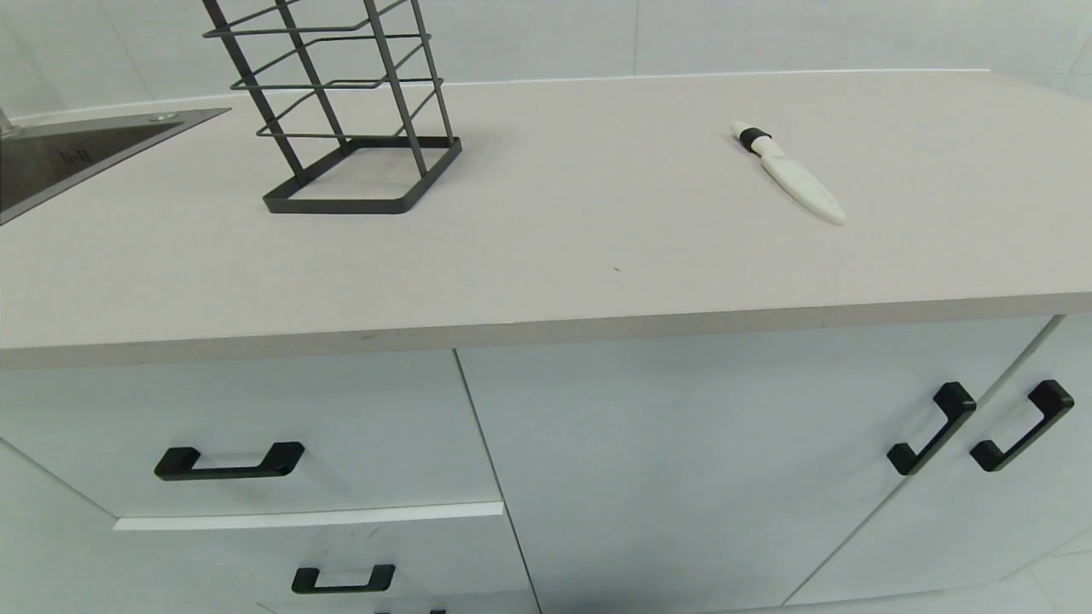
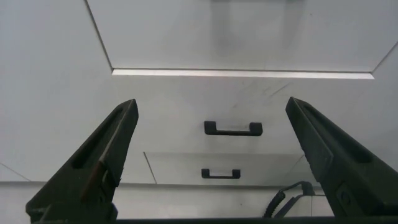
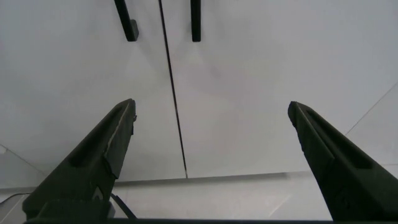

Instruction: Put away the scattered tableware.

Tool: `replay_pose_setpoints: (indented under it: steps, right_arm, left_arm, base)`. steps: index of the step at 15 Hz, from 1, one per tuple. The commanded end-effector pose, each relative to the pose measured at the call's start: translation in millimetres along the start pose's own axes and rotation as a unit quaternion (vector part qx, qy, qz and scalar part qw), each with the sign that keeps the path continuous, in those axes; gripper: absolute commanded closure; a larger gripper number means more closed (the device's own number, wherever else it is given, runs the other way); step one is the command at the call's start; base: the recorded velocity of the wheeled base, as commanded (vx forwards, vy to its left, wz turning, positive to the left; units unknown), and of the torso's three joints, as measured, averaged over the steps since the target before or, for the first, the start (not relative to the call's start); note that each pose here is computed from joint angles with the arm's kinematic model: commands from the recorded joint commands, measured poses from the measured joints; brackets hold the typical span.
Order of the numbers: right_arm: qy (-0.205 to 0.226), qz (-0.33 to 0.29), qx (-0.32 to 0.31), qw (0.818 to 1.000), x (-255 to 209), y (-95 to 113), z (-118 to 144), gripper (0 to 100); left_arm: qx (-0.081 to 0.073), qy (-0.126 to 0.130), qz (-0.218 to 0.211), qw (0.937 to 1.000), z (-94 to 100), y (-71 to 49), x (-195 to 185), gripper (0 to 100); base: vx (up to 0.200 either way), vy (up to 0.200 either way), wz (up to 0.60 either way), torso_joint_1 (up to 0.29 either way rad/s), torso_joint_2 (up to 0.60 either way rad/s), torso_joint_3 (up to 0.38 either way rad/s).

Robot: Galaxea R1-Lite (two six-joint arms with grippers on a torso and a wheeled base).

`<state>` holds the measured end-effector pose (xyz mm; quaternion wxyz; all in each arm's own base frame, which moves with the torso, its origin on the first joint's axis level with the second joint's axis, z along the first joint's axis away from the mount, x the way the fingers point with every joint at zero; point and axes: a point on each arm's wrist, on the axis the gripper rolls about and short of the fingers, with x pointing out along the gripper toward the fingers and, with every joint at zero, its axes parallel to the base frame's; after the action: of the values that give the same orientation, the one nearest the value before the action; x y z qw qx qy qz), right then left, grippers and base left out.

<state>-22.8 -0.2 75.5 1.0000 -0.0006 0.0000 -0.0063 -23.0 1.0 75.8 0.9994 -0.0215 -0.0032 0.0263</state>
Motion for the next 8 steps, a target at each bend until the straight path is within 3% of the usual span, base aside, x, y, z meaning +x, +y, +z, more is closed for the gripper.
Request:
replay_pose_setpoints:
  steps: [1, 6, 8]
  right_arm:
    - [0.000, 0.000, 0.000, 1.000, 0.0, 0.0, 0.0, 0]
    - [0.001, 0.000, -0.001, 1.000, 0.1, 0.0, 0.0, 0]
    - [0.001, 0.000, 0.000, 1.000, 0.1, 0.0, 0.0, 0]
  left_arm:
    - [0.000, 0.000, 0.000, 1.0000, 0.1, 0.0, 0.1, 0]
    - [0.000, 0.000, 0.001, 1.0000, 0.1, 0.0, 0.1, 0]
    - [0.000, 0.001, 0.001, 1.0000, 0.0, 0.0, 0.1, 0]
  base:
    - [0.000, 0.000, 0.00, 0.000, 0.00, 0.000]
    - [0.000, 0.000, 0.00, 0.203, -0.10, -0.095]
    - [0.000, 0.000, 0.00, 0.259, -0.49, -0.234]
